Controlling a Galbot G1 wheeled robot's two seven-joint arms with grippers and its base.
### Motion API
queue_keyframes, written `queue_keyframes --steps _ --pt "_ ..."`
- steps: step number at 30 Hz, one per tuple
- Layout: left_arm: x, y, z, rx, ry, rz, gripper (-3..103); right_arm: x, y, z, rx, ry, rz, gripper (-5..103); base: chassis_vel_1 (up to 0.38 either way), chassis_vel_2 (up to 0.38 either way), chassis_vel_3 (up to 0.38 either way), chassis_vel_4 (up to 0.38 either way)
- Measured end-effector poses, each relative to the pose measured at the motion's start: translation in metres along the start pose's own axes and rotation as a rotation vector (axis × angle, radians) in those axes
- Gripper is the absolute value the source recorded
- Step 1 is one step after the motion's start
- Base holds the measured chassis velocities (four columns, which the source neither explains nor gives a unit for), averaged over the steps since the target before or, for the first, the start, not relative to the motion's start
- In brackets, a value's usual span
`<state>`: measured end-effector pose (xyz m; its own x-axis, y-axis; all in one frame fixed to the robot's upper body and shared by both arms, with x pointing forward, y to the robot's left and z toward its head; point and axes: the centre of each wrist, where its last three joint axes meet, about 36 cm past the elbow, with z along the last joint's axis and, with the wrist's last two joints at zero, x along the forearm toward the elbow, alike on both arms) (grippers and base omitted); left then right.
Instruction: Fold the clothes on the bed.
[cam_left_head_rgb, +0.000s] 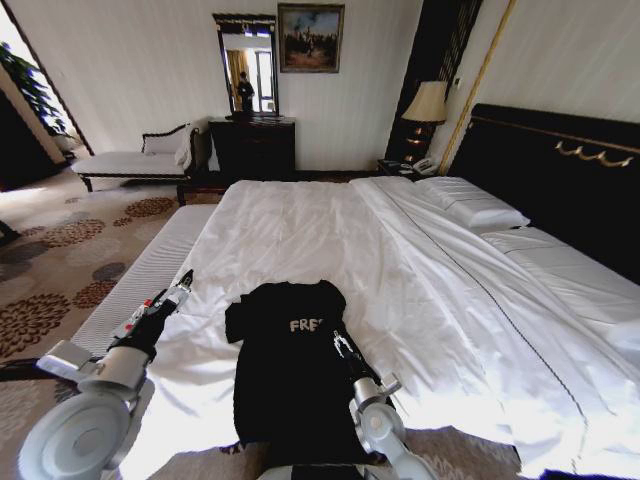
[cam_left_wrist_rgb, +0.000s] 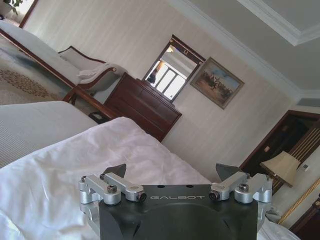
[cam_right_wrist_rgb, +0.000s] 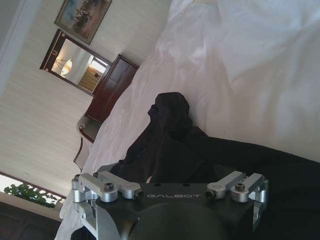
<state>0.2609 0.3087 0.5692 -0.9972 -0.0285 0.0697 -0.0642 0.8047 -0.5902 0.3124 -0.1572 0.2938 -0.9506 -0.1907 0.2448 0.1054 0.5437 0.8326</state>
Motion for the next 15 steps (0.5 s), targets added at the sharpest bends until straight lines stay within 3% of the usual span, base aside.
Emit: queue_keyframes --steps 3,6,9,11,15 --pt "0.0001 0.0000 0.0007 0.001 0.001 -0.003 100 -0.0003 0.0010 0.0032 0.005 0.012 -0.003 103 0.000 0.000 0.000 0.000" --pt "0.0003 0.0002 0.0005 0.000 0.001 -0.005 100 -0.0005 0.0015 0.0037 0.009 0.015 -0.006 97 0.000 0.000 0.000 0.000" --pt "0.0005 0.0004 0.0007 0.001 0.000 -0.007 100 -0.0028 0.0021 0.0032 0.014 0.015 -0.008 82 0.000 0.000 0.000 0.000" --pt "0.0006 0.0004 0.0008 0.001 0.001 -0.008 100 -0.0033 0.0023 0.0030 0.014 0.014 -0.008 82 0.000 0.000 0.000 0.000" --pt "0.0010 0.0008 0.0013 0.001 0.003 -0.011 100 -0.0039 0.0025 0.0028 0.015 0.014 -0.007 60 0.000 0.000 0.000 0.000"
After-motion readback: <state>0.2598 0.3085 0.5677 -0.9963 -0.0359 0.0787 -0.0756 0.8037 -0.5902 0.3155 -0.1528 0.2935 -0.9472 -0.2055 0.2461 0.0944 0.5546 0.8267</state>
